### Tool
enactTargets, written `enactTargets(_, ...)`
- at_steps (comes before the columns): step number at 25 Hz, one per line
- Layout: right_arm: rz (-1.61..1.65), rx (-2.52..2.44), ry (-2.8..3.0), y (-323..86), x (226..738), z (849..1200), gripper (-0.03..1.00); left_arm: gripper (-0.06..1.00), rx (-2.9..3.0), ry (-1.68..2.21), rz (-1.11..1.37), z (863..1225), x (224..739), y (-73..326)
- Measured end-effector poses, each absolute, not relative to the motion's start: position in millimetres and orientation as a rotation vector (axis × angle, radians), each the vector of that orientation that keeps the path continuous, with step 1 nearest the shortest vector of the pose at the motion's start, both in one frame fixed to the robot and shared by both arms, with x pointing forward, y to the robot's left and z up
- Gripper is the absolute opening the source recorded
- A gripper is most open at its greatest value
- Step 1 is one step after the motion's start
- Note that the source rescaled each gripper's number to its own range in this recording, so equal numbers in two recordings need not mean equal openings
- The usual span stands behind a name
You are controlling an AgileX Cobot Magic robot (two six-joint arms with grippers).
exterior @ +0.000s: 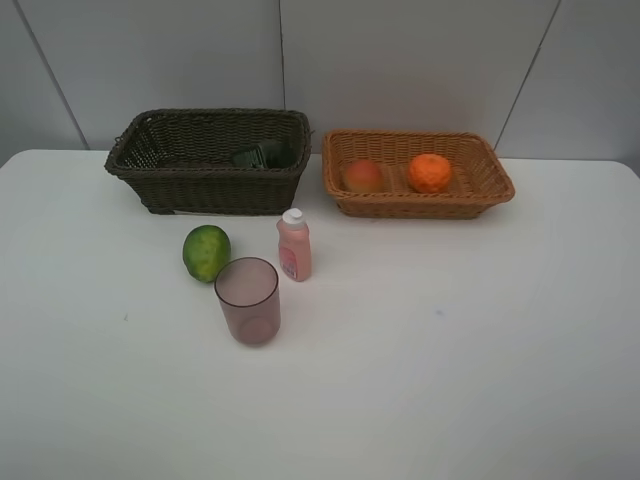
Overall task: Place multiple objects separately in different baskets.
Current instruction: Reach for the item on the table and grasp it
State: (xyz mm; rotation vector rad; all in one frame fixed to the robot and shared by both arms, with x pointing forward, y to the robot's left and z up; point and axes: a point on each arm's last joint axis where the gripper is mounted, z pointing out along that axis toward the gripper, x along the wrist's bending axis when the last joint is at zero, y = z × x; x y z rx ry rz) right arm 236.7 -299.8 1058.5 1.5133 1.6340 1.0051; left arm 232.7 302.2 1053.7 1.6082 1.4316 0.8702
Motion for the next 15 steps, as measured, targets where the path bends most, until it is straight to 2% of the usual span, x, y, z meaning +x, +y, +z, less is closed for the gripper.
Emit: enactTargets(15,0.942,1.551,1.500,-304.2,230.8,1058.4,1.00,1.00,1.608,1.432,0.870,1053.7,232.7,302.2)
